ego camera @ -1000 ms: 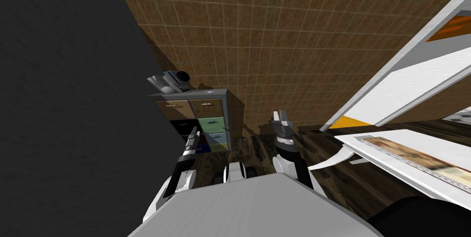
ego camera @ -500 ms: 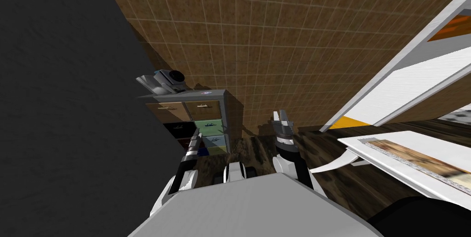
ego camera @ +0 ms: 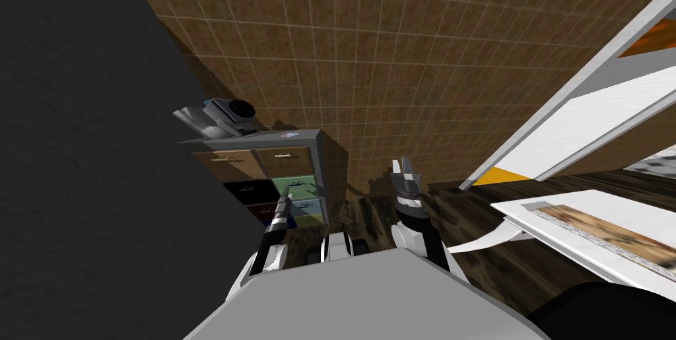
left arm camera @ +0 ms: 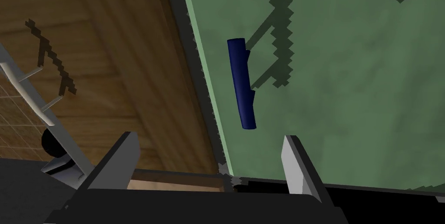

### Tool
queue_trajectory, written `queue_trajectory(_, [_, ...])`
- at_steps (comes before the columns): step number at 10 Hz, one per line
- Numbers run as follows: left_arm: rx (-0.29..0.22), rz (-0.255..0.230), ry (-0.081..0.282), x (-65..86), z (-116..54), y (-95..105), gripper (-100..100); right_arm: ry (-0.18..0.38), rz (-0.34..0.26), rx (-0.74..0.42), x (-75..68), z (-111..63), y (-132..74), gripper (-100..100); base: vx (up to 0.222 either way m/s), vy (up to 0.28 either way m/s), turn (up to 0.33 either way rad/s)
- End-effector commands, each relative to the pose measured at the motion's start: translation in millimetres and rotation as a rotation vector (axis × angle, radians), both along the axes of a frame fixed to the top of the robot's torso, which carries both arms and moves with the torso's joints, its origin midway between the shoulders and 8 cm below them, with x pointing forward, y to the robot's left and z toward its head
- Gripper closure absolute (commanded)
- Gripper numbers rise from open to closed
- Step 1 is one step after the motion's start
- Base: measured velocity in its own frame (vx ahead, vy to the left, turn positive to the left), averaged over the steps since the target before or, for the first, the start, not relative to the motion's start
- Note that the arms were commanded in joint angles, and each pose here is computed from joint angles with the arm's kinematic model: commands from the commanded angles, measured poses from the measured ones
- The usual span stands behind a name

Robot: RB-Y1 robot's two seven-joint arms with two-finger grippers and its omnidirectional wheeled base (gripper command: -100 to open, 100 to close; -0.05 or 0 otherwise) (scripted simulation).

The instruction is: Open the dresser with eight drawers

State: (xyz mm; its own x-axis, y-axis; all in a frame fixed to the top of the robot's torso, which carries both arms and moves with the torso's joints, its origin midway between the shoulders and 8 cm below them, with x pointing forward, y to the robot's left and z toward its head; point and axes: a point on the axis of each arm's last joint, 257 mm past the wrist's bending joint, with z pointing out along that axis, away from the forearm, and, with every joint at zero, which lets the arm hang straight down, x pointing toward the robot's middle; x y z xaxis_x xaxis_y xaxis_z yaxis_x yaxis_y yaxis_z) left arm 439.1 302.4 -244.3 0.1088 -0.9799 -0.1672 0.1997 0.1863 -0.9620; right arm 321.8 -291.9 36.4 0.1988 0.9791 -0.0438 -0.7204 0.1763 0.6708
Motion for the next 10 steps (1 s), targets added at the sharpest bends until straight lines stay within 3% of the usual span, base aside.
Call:
queue_trajectory(1, [-0.034, 0.004, 0.025, 1.4, -17.3, -9.3, -100, 0.0, 0.0, 0.0, 0.0, 0.0, 0, 0, 0.076, -0.019, -0.018])
queue_trajectory(5, [-0.114, 0.016, 0.042, 3.9, -33.2, -30.3, -100, 0.0, 0.0, 0.0, 0.0, 0.0, 0, 0, 0.046, -0.024, -0.009])
queue_trajectory(6, [-0.1, 0.014, 0.041, 4.6, -31.8, -26.8, -100, 0.0, 0.0, 0.0, 0.0, 0.0, 0, 0, 0.011, -0.006, 0.0])
queue_trajectory(10, [-0.067, 0.108, 0.038, 30.0, -33.4, 23.7, -100, 0.0, 0.0, 0.0, 0.1, 0.1, 0, 0, -0.101, 0.017, -0.22])
